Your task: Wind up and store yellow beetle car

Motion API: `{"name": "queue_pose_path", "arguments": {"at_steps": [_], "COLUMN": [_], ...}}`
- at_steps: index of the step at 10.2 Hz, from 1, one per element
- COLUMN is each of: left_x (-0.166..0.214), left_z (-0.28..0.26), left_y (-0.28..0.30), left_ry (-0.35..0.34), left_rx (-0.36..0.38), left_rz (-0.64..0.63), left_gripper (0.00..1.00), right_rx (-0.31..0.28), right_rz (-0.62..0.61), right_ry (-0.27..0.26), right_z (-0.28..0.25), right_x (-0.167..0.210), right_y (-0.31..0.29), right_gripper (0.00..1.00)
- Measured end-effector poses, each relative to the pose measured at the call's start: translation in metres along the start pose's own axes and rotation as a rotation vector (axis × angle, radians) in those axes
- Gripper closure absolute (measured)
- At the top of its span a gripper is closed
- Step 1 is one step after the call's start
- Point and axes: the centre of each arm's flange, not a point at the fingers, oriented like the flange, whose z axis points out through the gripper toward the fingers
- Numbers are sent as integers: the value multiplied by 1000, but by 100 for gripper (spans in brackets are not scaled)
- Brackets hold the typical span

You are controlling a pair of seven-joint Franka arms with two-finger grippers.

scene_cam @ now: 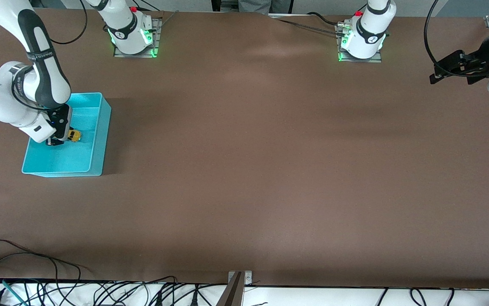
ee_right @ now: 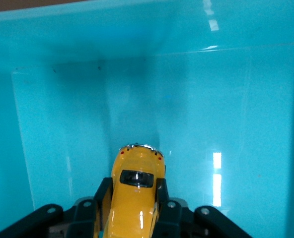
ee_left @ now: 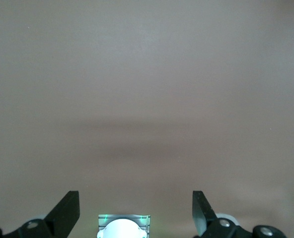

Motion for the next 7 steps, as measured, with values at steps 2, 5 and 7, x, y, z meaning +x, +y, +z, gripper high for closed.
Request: {"name": "queue_pose_path", "arguments": {"at_steps": [2, 5, 7], "left_x": [0, 0, 0], "left_z": [0, 0, 0], "left_y": [1, 1, 1], "left_ry": [0, 0, 0], "left_rx": [0, 0, 0], "left_rz": [1, 1, 1], "left_gripper": [0, 0, 0], "right_rx": [12, 12, 3], "right_rz": [4, -6, -5], "right_ry": [17, 21, 20], "right_z": [8, 10, 7], "right_x": [8, 16, 16], "right_y": [-2, 0, 2], "right_gripper": [60, 59, 37]}}
